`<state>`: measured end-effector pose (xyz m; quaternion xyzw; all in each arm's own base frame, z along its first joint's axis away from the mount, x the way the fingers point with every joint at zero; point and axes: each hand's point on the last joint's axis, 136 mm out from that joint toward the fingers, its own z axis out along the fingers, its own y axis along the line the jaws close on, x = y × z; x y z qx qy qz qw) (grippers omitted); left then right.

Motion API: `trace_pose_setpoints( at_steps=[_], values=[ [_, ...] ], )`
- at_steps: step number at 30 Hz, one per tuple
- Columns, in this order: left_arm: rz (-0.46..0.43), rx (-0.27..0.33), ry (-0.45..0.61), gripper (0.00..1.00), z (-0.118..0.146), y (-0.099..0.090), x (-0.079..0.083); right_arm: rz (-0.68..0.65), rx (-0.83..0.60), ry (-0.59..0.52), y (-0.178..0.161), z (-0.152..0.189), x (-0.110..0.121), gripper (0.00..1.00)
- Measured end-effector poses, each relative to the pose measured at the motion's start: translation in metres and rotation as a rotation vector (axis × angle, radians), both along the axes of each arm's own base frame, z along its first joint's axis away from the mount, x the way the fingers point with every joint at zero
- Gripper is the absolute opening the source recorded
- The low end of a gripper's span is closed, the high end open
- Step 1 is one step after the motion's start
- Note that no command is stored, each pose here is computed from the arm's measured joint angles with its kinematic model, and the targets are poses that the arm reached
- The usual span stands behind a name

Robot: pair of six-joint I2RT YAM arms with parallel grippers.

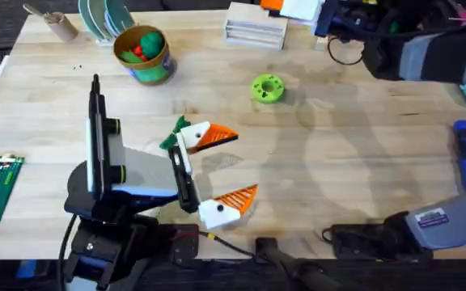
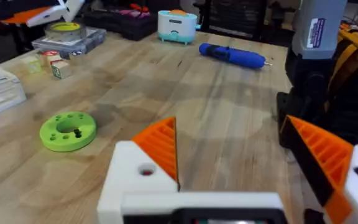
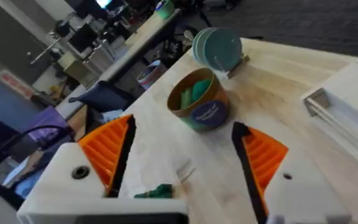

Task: Pick up the gripper from the table and insert it into the empty holder that is missing its gripper. Then pick up a screw, insert it into the mounting hole, and use the screwdriver to tighten it. Finally, clean up the table by picking up the vegetable and placing it into the bucket.

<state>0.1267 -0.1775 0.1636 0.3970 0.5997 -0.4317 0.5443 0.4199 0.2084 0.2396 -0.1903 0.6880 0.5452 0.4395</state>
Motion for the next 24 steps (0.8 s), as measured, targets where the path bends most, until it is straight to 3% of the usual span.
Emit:
trace_pose_setpoints(
  at_steps=[2, 4, 9, 16, 24],
  values=[
    [0.000, 0.000, 0.000, 0.993, 0.000, 0.000, 0.000, -0.037, -0.024, -0.023, -0.004, -0.002, 0.007, 0.969],
    [0.000, 0.000, 0.000, 0.993, 0.000, 0.000, 0.000, -0.156, -0.198, 0.123, -0.017, -0.051, 0.017, 0.969],
    [0.000, 0.000, 0.000, 0.993, 0.000, 0.000, 0.000, -0.215, -0.384, 0.165, -0.029, -0.058, 0.010, 0.970],
    [0.000, 0.000, 0.000, 0.993, 0.000, 0.000, 0.000, -0.203, -0.731, 0.059, -0.015, -0.038, -0.035, 0.970],
    [0.000, 0.000, 0.000, 0.993, 0.000, 0.000, 0.000, -0.057, -0.980, 0.063, 0.013, -0.075, -0.085, 0.970]
  ],
)
